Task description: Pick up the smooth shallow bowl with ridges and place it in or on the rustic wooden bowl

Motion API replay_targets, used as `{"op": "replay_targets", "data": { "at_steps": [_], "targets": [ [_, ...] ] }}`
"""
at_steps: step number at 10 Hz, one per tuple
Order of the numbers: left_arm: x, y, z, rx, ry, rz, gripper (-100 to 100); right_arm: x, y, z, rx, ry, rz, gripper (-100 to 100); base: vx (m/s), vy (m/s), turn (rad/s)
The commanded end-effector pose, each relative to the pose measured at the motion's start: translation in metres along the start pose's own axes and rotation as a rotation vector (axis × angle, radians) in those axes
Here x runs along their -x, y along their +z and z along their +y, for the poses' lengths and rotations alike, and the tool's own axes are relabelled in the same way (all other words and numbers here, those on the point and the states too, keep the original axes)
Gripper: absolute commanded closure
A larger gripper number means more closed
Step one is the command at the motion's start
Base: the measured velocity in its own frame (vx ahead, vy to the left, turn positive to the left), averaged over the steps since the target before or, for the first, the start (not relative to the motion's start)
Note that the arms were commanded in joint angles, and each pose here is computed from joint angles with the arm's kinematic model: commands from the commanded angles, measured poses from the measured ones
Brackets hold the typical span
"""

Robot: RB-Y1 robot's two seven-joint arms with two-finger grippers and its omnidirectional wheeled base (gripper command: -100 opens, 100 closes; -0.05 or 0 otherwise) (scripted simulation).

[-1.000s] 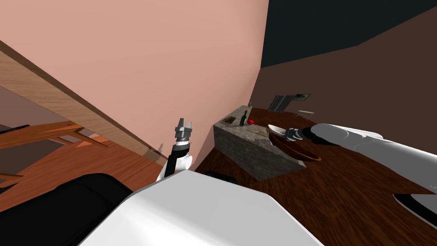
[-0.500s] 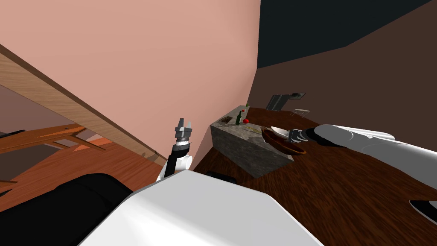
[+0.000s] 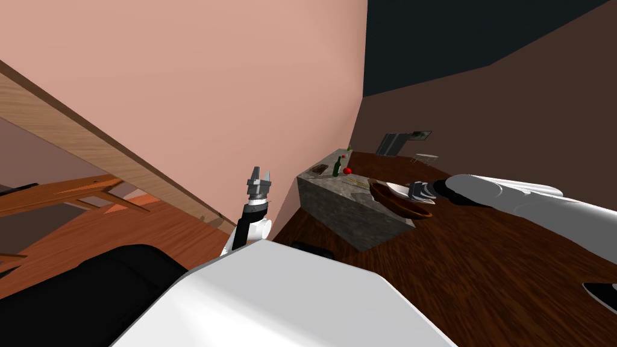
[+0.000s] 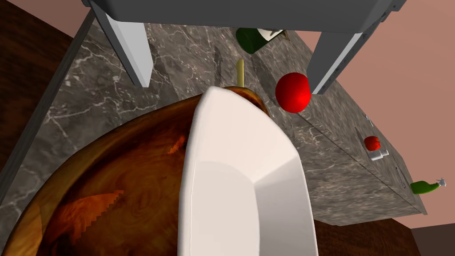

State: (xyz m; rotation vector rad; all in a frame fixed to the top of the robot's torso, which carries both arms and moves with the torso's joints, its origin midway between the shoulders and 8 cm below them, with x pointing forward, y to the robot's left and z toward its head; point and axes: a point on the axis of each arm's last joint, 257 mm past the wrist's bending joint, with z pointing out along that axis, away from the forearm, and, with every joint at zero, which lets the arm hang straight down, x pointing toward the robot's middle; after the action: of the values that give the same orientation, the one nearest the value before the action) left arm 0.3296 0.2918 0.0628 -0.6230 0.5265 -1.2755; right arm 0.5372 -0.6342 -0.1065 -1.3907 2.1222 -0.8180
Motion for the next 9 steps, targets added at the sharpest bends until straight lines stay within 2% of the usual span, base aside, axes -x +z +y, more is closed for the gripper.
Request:
{"op": "replay_targets", "data": {
  "at_steps": [1,3,4,5,9],
  "targets": [
    [0.0,0.0,0.0,0.0,0.0,0.0,0,0.001,-0.009,-0.004,0.014,0.004,0.001,-100,0.041,-0.029,0.03],
    [0.0,0.0,0.0,0.0,0.0,0.0,0,0.001,-0.02,-0.009,0.027,0.008,0.003,-100,0.053,-0.03,0.025],
    [0.0,0.0,0.0,0.0,0.0,0.0,0,0.002,-0.018,-0.009,0.021,0.005,0.003,-100,0.021,-0.017,0.007],
    [0.0,0.0,0.0,0.0,0.0,0.0,0,0.002,-0.018,-0.008,0.023,0.007,0.003,0,0.0,0.0,0.0],
    [0.0,0.0,0.0,0.0,0.0,0.0,0,0.002,-0.018,-0.008,0.023,0.006,0.003,0,0.0,0.0,0.0]
  ]
}}
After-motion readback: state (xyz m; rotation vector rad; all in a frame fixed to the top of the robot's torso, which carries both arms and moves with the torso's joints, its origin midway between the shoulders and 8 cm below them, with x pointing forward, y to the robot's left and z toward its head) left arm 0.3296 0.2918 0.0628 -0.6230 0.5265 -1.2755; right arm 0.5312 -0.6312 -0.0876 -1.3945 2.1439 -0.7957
